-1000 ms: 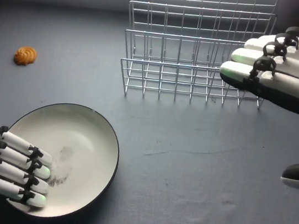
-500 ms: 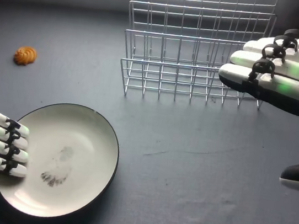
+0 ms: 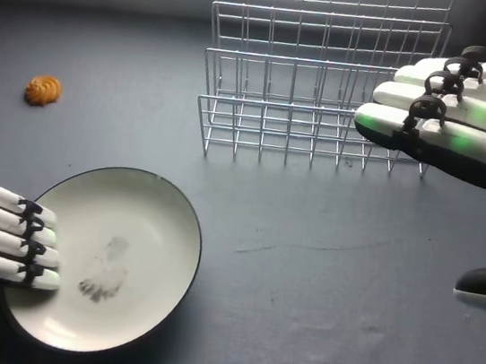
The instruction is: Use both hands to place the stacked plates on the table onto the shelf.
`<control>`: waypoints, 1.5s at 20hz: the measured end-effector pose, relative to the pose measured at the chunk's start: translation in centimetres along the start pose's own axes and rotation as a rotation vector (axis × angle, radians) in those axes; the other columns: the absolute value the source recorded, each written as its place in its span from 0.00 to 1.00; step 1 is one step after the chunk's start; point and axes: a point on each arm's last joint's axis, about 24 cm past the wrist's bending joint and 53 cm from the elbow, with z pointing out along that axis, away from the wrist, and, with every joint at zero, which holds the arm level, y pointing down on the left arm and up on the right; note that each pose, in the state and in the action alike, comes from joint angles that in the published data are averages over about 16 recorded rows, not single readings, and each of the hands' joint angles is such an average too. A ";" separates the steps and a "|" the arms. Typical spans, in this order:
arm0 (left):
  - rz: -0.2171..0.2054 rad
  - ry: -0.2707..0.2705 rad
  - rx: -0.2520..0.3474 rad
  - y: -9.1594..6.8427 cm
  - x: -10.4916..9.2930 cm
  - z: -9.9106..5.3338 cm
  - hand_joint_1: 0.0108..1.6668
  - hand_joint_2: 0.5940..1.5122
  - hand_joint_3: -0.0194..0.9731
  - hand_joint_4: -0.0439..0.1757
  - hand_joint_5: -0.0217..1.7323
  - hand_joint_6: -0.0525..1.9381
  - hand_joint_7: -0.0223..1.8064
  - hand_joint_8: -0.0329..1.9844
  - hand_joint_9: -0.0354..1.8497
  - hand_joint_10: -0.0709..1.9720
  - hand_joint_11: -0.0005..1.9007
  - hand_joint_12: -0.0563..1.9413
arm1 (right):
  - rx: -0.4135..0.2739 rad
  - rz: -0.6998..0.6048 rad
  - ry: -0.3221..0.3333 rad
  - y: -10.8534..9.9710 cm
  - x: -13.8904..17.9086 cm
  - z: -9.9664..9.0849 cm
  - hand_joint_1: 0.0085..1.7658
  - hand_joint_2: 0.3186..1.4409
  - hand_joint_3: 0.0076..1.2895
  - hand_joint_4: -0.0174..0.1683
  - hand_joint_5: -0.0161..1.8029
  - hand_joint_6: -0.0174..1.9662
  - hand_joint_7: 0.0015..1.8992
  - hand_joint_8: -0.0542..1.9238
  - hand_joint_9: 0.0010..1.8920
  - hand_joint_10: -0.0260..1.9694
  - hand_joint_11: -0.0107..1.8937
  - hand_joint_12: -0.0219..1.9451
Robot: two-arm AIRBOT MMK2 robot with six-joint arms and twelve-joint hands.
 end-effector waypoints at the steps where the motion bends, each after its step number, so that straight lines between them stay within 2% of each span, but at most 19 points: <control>1: -0.006 -0.002 0.004 -0.3 0.0 0.2 0.00 0.55 0.03 0.17 0.00 0.01 0.01 0.01 0.03 0.04 0.01 0.03 | 0.000 0.000 0.000 0.0 0.0 0.0 0.51 0.70 0.01 0.09 0.02 0.02 0.00 0.03 0.01 0.01 0.02 0.08; 7: -0.052 -0.031 0.036 -2.3 -0.9 1.5 0.00 0.55 0.03 0.16 0.00 0.01 0.01 0.01 0.03 0.04 0.01 0.04 | 0.002 -0.017 0.007 0.0 0.3 0.4 0.51 0.70 0.01 0.09 0.02 0.02 0.01 0.03 0.01 0.01 0.02 0.08; 13: -0.102 -0.070 0.063 -4.0 -2.1 2.6 0.00 0.55 0.03 0.16 0.00 0.01 0.01 0.01 0.03 0.04 0.01 0.04 | -0.007 -0.063 0.022 0.2 0.9 2.0 0.51 0.70 0.01 0.09 0.02 0.02 0.01 0.03 0.01 0.01 0.02 0.08; 20: -0.144 -0.102 0.079 -5.1 -3.1 3.2 0.00 0.54 0.03 0.15 0.00 0.01 0.01 0.01 0.03 0.04 0.01 0.04 | -0.043 -0.185 0.065 0.5 2.8 6.1 0.53 0.69 0.01 0.09 0.02 0.02 0.01 0.03 0.01 0.01 0.02 0.09; 30: -0.158 -0.113 0.078 -5.2 -3.4 3.4 0.00 0.54 0.03 0.15 0.00 0.01 0.01 0.01 0.03 0.04 0.01 0.04 | -0.101 -0.365 0.150 0.6 7.4 12.1 0.54 0.68 0.01 0.09 0.02 0.02 0.01 0.03 0.01 0.01 0.02 0.12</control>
